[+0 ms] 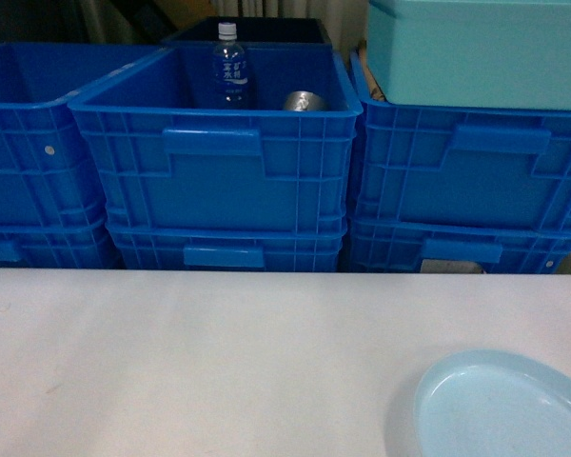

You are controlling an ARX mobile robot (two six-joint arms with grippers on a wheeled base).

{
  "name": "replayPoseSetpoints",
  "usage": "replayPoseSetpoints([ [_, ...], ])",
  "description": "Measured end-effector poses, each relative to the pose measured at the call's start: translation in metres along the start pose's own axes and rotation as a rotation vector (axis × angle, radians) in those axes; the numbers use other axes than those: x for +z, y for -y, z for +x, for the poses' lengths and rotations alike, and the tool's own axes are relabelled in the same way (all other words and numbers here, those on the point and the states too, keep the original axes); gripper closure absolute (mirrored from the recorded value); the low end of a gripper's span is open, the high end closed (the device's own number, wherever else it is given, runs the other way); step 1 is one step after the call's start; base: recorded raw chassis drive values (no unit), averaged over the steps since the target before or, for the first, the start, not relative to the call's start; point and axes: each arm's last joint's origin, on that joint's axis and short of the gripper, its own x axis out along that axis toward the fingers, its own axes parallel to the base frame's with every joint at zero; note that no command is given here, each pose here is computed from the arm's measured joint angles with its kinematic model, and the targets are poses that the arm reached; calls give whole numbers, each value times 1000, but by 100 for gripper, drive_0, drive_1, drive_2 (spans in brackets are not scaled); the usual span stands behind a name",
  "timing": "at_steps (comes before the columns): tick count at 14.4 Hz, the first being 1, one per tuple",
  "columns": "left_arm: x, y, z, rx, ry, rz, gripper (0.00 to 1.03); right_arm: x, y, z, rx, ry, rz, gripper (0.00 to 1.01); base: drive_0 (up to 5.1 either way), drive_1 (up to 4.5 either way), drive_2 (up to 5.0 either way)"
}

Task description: Place blue tray on left shelf second layer neatly

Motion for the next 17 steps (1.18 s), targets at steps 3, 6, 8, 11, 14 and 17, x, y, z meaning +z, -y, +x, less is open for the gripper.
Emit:
replayPoseSetpoints([
  [3,0,0,0,0,0,0,5,0,0,0,0,0,0,3,0,0,0],
  [6,0,0,0,0,0,0,5,0,0,0,0,-1,0,3,0,0,0],
  [8,0,0,0,0,0,0,5,10,4,11,21,-3,28,3,0,0,0],
  [11,0,0,0,0,0,0,5,54,33,57,112,-114,189,3,0,0,0],
  [14,0,0,0,0,0,0,5,18,71,123,289,-463,663,3,0,0,0],
  [17,0,0,0,0,0,0,5,-30,79,126,296,-629,806,3,0,0,0],
])
